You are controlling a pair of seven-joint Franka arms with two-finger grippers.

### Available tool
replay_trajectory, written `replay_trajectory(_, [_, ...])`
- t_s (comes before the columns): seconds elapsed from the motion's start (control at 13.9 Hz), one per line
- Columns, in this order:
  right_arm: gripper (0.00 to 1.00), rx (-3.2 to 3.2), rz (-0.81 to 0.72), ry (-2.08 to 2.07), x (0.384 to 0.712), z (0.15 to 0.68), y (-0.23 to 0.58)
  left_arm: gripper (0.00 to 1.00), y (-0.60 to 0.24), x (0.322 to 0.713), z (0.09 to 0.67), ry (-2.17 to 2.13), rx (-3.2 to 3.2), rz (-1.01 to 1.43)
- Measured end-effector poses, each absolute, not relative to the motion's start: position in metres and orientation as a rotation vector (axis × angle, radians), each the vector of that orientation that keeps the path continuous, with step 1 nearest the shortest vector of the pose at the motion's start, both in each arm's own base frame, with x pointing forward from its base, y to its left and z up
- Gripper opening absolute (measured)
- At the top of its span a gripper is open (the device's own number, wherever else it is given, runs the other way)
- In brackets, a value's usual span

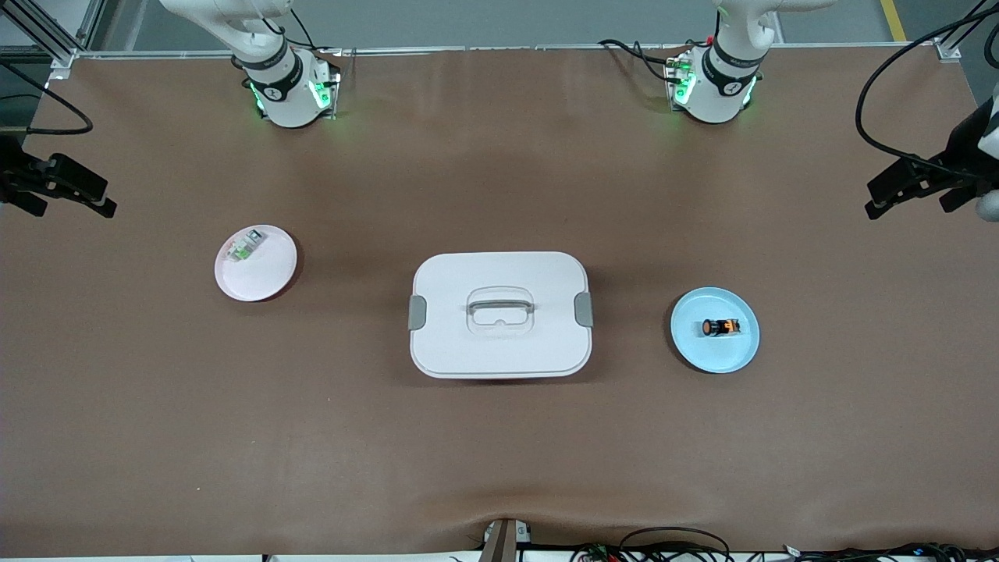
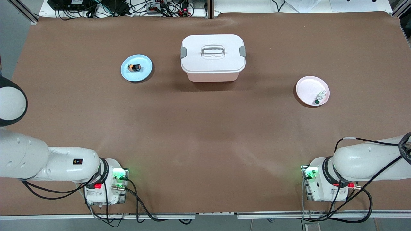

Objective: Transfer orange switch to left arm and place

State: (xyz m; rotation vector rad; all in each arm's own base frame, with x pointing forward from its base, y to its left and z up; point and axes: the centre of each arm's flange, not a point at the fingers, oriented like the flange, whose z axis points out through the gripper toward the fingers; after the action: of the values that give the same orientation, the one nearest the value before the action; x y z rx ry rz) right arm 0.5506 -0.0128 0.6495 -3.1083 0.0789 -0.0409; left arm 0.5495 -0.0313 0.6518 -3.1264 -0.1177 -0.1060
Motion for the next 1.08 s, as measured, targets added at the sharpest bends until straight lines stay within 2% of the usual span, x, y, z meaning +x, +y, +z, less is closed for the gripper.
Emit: replay_trajectory(1.08, [1.00,-3.130,-0.034,0.019,0.5501,0.6490,-0.0136,1.00,-0.0356,0.5433,0.6507,-0.106,-3.131,-0.097])
